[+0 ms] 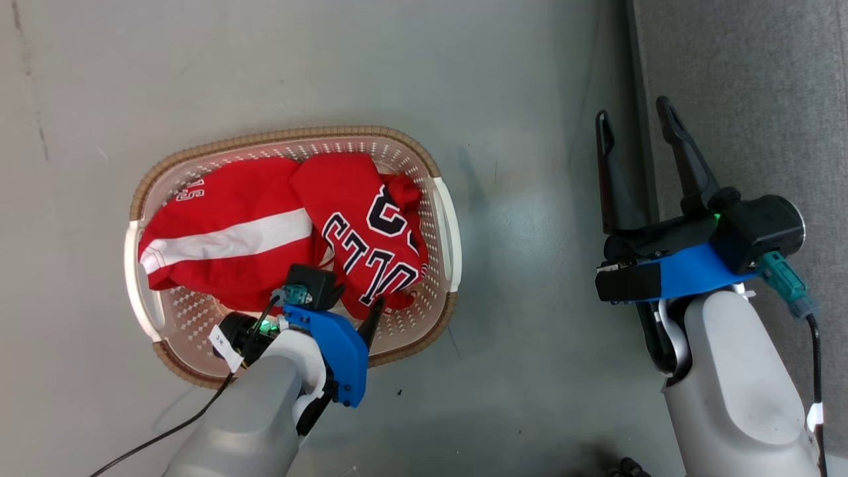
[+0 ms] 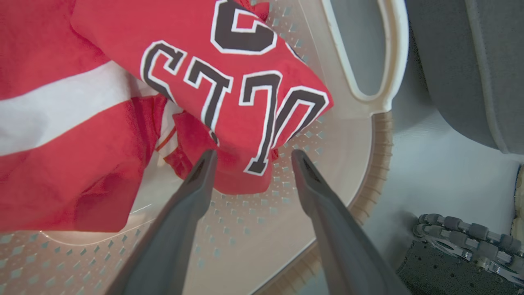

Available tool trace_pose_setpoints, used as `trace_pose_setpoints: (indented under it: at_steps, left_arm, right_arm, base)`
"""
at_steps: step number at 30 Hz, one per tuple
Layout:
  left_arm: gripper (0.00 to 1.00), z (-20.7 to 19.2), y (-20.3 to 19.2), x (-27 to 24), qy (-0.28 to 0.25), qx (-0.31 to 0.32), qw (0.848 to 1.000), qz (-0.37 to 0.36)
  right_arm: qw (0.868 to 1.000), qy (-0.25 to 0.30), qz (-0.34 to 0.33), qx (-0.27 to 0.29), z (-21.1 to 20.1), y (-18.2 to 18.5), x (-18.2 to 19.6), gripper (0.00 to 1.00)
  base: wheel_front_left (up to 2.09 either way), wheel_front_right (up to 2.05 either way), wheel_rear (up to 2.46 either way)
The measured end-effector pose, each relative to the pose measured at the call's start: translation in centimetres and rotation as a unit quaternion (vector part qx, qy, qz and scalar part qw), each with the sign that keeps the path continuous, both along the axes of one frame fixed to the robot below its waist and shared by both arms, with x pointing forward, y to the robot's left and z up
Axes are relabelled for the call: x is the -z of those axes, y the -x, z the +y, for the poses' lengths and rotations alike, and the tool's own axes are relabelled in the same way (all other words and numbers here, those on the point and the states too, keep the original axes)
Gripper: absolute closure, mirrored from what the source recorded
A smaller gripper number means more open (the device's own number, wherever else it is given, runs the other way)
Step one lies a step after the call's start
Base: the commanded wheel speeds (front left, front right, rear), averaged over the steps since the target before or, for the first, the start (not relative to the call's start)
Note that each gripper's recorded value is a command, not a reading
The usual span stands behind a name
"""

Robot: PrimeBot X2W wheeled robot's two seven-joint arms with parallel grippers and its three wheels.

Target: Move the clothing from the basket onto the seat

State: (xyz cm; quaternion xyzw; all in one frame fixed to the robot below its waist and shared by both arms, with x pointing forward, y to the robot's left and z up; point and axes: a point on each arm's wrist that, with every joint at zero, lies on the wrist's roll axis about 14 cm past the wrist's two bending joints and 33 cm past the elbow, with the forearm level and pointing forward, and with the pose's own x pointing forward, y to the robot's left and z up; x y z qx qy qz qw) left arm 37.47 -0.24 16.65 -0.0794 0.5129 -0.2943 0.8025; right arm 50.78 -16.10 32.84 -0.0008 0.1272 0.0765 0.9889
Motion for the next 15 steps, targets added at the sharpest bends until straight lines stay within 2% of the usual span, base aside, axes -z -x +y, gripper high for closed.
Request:
trace_pose_setpoints:
  at_steps: [15]
  left_arm:
    - [0.00, -1.2, -0.3, 3.6, 0.004, 0.031, 0.999, 0.027]
  right_arm:
    - [1.000, 0.005, 0.018, -0.001, -0.2, -0.9, 3.5, 0.00]
  base:
    - [0.00, 0.00, 0.00]
